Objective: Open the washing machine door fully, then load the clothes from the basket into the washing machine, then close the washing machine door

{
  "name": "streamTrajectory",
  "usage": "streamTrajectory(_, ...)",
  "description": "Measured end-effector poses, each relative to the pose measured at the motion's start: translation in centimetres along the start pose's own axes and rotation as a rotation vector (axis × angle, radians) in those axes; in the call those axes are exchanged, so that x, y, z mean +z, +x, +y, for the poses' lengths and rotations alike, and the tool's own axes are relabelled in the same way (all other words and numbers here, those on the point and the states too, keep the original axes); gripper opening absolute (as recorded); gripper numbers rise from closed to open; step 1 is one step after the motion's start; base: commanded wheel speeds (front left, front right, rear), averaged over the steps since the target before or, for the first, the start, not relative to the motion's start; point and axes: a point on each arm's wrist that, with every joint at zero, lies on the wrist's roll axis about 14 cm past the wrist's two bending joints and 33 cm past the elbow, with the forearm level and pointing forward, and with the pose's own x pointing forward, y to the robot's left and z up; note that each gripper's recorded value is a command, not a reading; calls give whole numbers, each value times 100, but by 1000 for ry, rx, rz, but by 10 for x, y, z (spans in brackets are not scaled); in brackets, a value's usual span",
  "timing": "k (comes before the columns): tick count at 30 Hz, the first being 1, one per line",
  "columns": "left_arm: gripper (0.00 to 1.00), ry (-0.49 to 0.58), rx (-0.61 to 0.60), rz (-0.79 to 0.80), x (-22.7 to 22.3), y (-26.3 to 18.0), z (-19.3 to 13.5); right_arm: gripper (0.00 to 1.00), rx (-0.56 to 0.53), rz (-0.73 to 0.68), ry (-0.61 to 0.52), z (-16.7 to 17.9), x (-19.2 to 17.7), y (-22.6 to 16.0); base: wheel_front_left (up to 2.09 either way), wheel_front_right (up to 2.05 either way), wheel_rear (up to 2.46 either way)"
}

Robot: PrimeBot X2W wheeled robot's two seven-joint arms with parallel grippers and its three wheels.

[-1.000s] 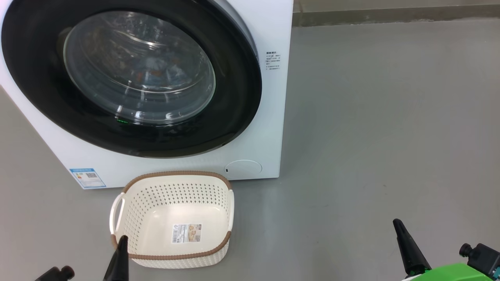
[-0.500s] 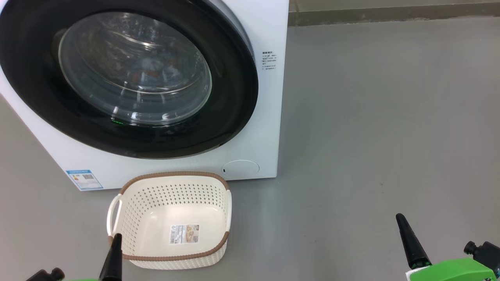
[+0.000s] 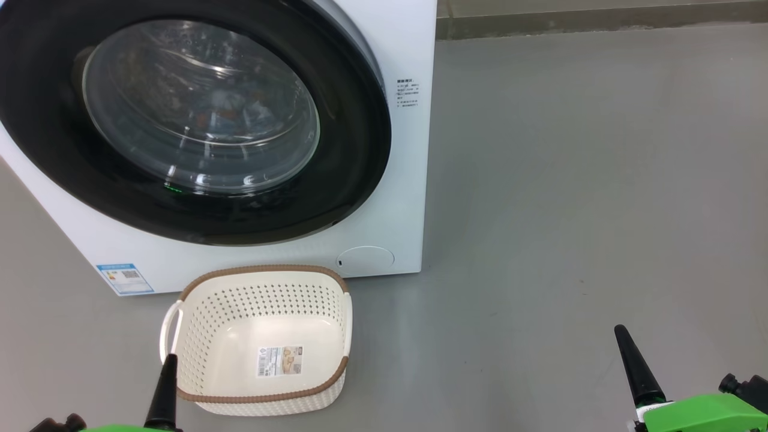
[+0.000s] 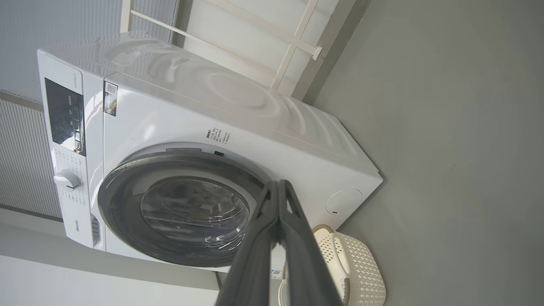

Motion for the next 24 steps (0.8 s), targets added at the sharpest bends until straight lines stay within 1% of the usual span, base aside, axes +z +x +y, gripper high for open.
streamTrajectory(24,0,-268,-43,-16,10,10,-7,0,-8,-33,273,-5,10,5,0,0,0)
